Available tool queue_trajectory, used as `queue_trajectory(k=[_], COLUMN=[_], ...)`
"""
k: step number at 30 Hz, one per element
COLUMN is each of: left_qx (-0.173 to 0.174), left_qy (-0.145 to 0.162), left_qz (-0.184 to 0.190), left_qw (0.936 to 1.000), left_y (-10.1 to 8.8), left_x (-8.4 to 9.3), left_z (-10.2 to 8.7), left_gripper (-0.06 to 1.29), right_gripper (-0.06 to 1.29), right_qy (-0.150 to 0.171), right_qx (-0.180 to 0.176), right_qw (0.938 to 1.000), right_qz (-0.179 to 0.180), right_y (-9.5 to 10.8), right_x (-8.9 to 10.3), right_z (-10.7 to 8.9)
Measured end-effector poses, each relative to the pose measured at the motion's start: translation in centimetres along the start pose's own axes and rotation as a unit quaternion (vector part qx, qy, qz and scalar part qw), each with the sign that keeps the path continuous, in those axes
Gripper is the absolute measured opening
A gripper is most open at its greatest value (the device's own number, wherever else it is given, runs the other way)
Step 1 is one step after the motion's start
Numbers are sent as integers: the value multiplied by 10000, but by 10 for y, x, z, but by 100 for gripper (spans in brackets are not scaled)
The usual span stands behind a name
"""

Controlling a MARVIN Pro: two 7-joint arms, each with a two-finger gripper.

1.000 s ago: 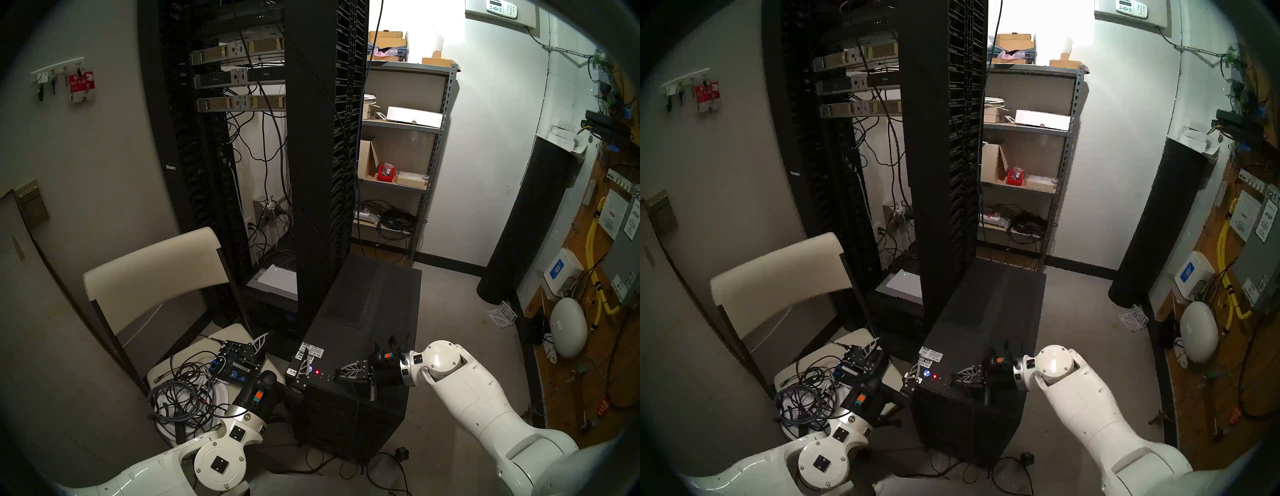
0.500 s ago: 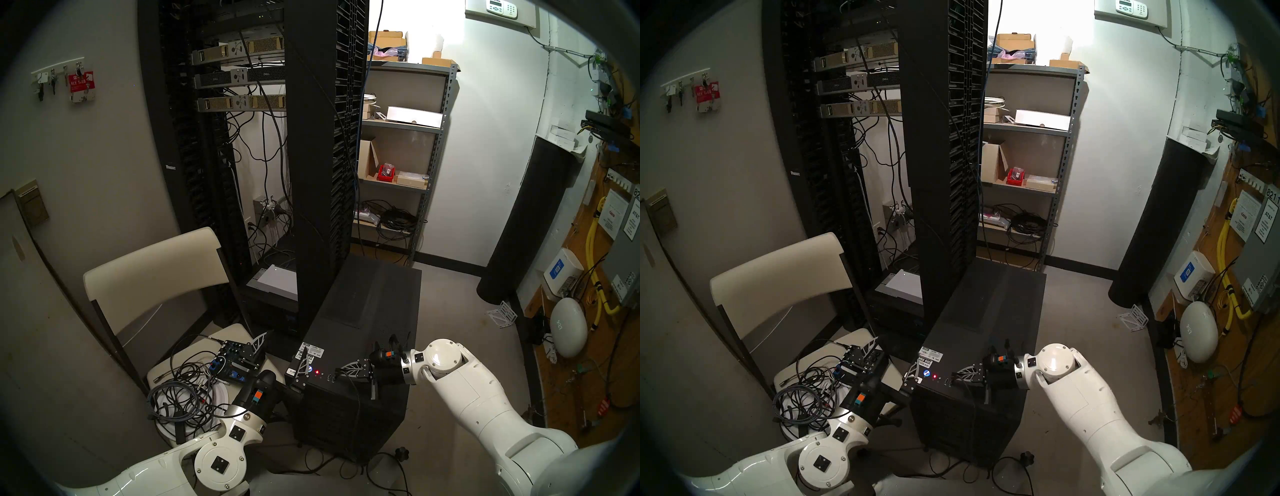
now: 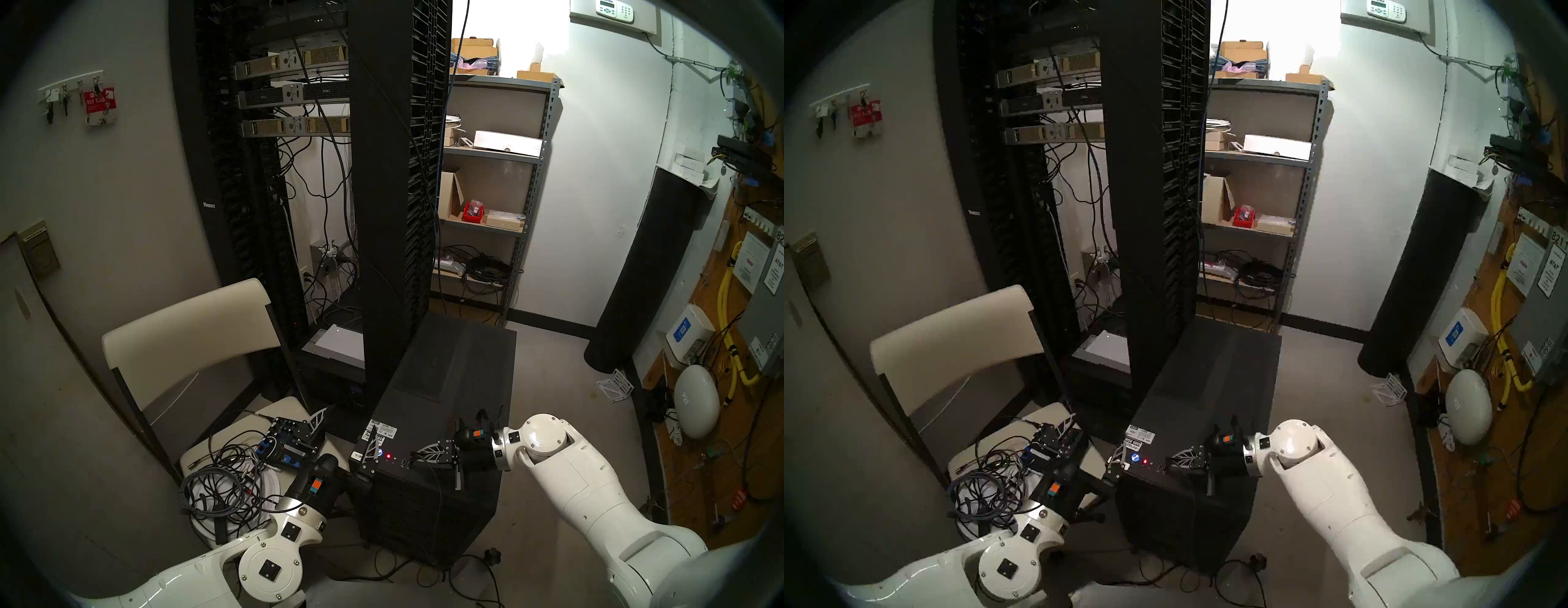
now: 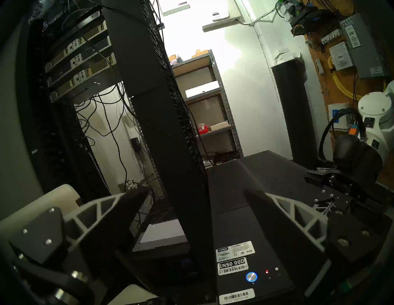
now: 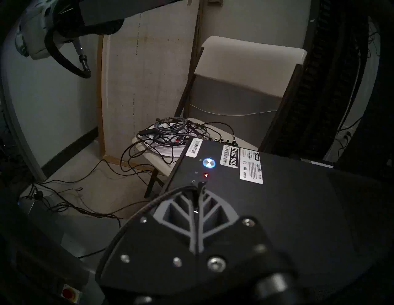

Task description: Insert the cable into the workstation's USB slot

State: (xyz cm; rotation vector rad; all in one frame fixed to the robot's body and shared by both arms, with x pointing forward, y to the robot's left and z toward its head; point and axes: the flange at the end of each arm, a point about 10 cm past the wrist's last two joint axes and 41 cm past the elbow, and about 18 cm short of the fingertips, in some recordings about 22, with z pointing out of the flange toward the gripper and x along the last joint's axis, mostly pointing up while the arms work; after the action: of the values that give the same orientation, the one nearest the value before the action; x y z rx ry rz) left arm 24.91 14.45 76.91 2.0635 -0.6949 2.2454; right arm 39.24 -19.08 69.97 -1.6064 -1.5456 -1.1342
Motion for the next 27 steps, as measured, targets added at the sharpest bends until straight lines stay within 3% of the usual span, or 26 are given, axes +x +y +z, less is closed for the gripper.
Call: queue_trajectory(k=[27], left_qx=[-49], left_qy=[-17], left_qz=[5], left_qw=[10000], left_y=[0], left_x=[-2], left_z=[0], left_gripper=[124], right_gripper=[-3], right_qy=[-173], right_qx=[-29], right_qw=[9998], right_qz=[-79], right_y=[3], right_x=[-3], right_z=[6])
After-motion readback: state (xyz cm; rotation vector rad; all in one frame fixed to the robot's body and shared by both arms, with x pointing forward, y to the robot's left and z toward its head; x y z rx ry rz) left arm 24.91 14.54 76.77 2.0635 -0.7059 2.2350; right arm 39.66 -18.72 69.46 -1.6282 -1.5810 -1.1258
